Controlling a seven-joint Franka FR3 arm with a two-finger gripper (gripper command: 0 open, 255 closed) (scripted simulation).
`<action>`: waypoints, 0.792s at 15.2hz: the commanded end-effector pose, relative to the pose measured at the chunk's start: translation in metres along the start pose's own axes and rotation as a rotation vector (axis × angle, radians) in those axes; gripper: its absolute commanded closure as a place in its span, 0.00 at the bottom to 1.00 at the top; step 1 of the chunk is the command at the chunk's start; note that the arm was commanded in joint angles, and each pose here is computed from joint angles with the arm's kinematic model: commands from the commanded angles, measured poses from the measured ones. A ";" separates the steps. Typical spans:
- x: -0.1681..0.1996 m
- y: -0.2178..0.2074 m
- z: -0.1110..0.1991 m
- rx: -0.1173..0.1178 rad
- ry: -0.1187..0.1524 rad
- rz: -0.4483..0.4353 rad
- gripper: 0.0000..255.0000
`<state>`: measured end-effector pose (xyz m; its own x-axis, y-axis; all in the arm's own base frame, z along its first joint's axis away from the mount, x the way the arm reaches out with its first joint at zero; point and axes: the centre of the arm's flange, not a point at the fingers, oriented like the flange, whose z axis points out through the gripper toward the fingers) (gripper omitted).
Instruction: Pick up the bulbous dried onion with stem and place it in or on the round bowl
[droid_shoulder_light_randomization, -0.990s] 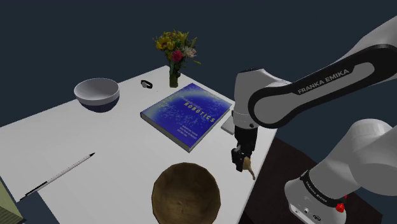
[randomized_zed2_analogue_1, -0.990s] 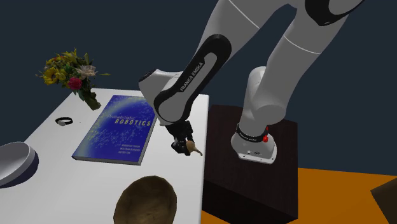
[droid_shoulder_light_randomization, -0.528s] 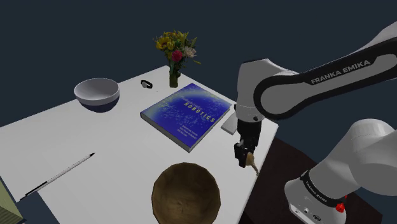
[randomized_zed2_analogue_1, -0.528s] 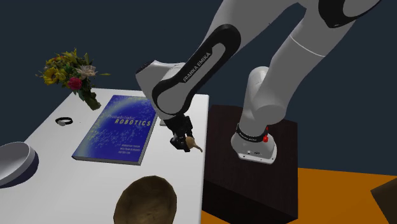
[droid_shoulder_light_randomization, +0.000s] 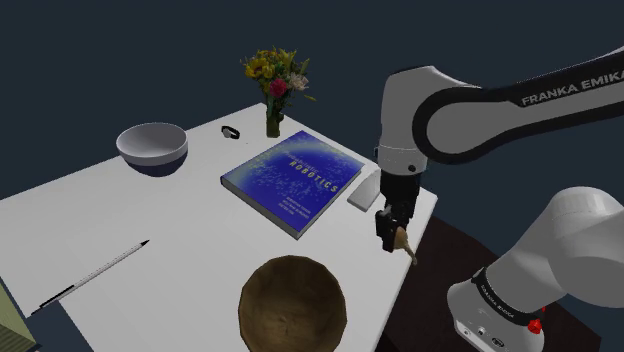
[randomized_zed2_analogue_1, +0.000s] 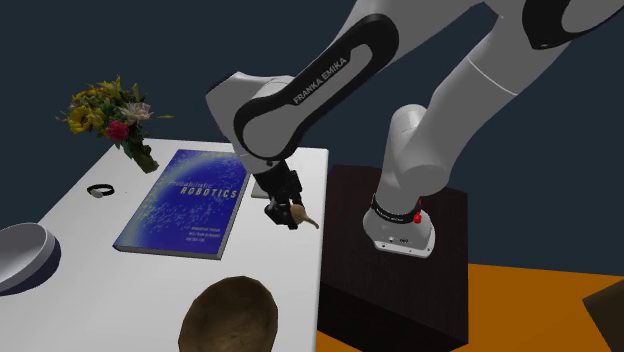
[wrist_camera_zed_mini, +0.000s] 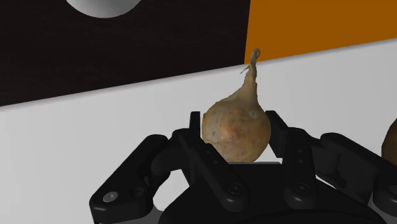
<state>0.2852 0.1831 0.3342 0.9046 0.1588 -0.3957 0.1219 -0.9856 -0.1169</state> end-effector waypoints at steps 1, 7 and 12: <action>-0.005 -0.001 -0.009 0.000 -0.001 0.000 1.00; -0.017 -0.005 -0.038 0.000 -0.001 0.000 1.00; -0.028 -0.008 -0.062 0.000 -0.001 0.000 1.00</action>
<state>0.2838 0.1842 0.3968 0.9046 0.1587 -0.3957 0.1218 -0.9856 -0.1169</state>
